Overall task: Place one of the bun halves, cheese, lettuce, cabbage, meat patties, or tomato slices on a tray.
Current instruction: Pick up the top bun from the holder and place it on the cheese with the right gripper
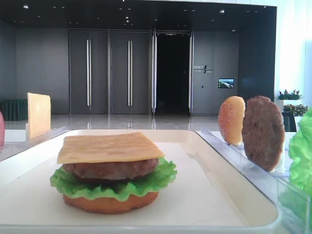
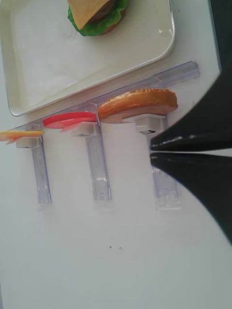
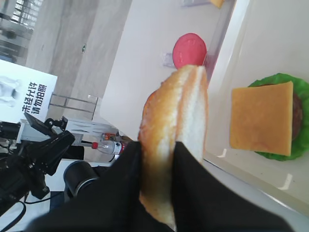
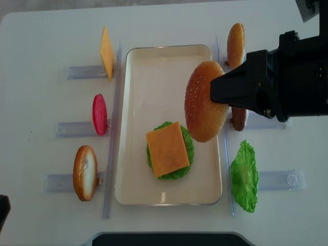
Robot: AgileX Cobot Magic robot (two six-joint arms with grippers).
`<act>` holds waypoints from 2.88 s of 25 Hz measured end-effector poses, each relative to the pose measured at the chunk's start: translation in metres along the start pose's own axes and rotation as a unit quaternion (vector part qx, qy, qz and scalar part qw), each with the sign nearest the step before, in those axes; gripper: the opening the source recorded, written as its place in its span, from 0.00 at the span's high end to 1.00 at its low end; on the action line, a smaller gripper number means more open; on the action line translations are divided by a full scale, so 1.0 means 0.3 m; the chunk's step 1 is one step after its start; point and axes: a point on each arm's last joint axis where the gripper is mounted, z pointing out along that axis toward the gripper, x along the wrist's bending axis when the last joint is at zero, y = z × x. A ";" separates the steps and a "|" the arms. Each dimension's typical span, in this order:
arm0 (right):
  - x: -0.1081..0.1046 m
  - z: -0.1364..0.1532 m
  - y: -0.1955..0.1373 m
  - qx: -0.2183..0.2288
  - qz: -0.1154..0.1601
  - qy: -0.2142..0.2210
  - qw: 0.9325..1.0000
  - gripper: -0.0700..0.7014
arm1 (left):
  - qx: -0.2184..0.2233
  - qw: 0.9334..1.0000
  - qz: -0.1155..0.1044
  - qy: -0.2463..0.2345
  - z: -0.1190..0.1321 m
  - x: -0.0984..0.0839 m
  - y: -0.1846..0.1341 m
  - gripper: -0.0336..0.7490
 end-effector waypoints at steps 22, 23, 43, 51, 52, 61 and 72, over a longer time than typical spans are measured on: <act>-0.159 0.284 0.013 0.043 0.050 0.058 0.996 0.73 | 0.000 1.000 0.000 0.000 0.000 0.000 0.000 0.96; -0.162 0.298 0.009 0.048 0.050 0.060 0.996 0.73 | 0.000 1.000 0.000 0.000 0.000 0.000 0.000 0.96; -0.213 0.357 0.019 0.027 0.009 0.046 0.999 0.73 | 0.000 1.000 0.000 0.000 0.000 0.000 0.000 0.96; -0.275 0.364 -0.036 0.047 0.035 0.056 0.997 0.73 | 0.000 1.000 0.000 0.000 0.000 0.000 0.000 0.96; -0.274 0.365 -0.036 0.045 0.036 0.061 0.996 0.73 | 0.000 1.000 0.000 0.000 0.000 0.000 0.000 0.96; -0.301 0.411 -0.035 0.045 0.046 0.100 0.993 0.74 | 0.000 1.000 0.000 0.000 0.000 0.000 0.000 0.96; -0.354 0.459 -0.051 0.064 0.055 0.092 0.992 0.74 | 0.000 1.000 0.000 0.000 0.000 0.000 0.000 0.96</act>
